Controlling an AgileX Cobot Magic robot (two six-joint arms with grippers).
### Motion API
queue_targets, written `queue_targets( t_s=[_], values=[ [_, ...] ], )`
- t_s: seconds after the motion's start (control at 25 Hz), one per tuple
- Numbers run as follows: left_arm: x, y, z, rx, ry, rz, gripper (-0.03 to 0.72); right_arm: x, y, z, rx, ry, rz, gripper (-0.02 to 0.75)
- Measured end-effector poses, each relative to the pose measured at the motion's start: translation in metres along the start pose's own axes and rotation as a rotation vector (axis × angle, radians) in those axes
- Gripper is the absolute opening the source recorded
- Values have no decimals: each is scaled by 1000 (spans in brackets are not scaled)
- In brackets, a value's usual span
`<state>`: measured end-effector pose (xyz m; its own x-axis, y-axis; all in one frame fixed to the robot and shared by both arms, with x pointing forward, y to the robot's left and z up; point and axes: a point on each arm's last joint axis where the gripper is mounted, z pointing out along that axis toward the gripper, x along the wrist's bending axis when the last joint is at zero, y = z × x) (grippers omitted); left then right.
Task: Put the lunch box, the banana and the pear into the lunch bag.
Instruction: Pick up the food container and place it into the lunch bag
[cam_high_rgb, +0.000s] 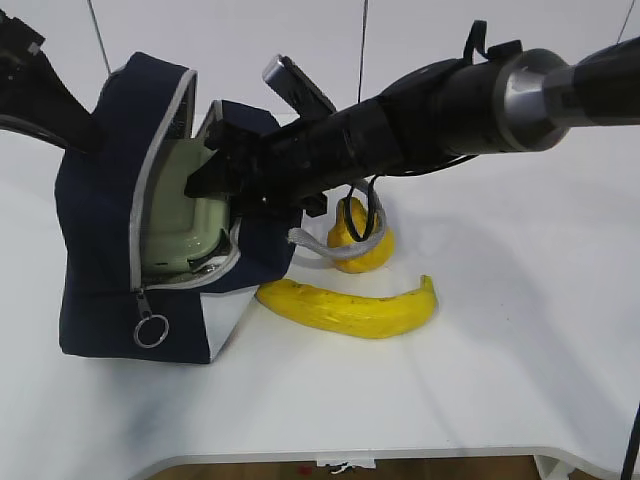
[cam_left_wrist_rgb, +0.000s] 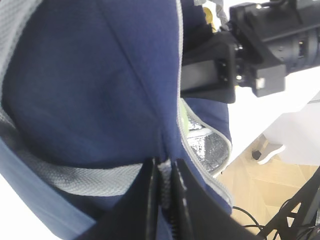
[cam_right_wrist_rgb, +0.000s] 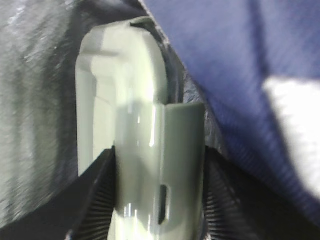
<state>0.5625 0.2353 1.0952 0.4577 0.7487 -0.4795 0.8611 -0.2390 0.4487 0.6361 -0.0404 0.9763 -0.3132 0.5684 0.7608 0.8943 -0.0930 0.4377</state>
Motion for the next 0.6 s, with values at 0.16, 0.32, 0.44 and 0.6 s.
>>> queue_targets(
  t_s=[0.16, 0.32, 0.44, 0.6],
  values=[
    [0, 0, 0, 2, 2, 1, 17, -2, 3, 3, -11, -9, -8, 370],
    [1, 0, 1, 4, 4, 1, 17, -8, 4, 10, -12, -17, -6, 370],
    [3, -1, 1, 18, 25, 10, 17, -16, 4, 18, -4, -22, 3, 370],
    [5, -3, 0, 32, 48, 20, 17, -22, 3, 25, 0, -27, 12, 370]
  ],
)
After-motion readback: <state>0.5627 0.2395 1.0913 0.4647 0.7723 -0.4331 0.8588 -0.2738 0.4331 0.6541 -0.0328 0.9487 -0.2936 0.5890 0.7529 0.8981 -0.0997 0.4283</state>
